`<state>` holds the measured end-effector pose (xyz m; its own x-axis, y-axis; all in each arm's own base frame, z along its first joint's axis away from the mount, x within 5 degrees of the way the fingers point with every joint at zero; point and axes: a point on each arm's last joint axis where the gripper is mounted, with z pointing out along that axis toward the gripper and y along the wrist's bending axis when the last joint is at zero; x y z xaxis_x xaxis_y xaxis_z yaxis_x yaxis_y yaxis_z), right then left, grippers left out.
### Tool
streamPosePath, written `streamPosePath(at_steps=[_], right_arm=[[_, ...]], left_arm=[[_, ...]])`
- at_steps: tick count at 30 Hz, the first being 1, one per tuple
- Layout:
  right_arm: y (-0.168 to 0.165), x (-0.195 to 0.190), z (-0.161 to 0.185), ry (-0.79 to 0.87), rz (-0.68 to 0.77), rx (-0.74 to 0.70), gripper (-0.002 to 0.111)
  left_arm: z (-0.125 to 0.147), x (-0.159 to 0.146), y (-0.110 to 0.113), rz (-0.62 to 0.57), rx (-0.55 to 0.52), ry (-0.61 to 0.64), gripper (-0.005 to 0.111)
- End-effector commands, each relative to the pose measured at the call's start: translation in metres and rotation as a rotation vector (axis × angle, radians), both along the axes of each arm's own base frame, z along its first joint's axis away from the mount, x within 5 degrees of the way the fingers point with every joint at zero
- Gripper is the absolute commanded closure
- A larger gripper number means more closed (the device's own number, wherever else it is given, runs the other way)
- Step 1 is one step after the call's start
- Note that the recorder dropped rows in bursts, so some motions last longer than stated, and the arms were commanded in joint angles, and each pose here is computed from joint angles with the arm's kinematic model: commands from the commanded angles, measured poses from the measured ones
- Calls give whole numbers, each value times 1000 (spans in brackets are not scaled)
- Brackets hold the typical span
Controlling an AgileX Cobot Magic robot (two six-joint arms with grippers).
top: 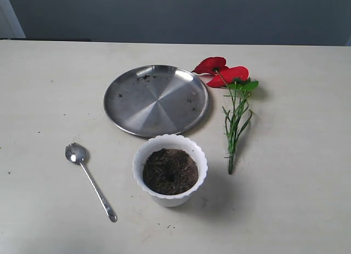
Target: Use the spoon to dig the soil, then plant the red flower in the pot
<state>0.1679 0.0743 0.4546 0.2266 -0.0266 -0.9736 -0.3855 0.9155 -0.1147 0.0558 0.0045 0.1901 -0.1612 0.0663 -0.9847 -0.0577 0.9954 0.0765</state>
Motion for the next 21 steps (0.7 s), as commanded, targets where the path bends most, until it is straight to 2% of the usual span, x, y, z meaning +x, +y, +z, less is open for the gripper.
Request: streamPosePath(at_steps=[1, 3, 4, 7, 11, 16, 21], right_arm=[[44, 17, -10, 44, -23, -297, 108], [73, 11, -19, 55, 26, -446, 108], [83, 8, -21, 85, 41, -469, 108], [121, -7, -36, 304, 148, -538, 108], [169, -37, -71, 587, 356, -848, 108], [226, -64, -111, 675, 495, -992, 108], [274, -89, -163, 861, 666, -1121, 108]], left_arm=[[2, 0, 0, -7, 2, -13, 106], [2, 0, 0, -7, 2, -13, 106], [2, 0, 0, -7, 2, -13, 106], [2, 0, 0, -7, 2, -13, 106], [2, 0, 0, -7, 2, -13, 106], [2, 0, 0, -7, 2, -13, 106], [2, 0, 0, -7, 2, -13, 106]])
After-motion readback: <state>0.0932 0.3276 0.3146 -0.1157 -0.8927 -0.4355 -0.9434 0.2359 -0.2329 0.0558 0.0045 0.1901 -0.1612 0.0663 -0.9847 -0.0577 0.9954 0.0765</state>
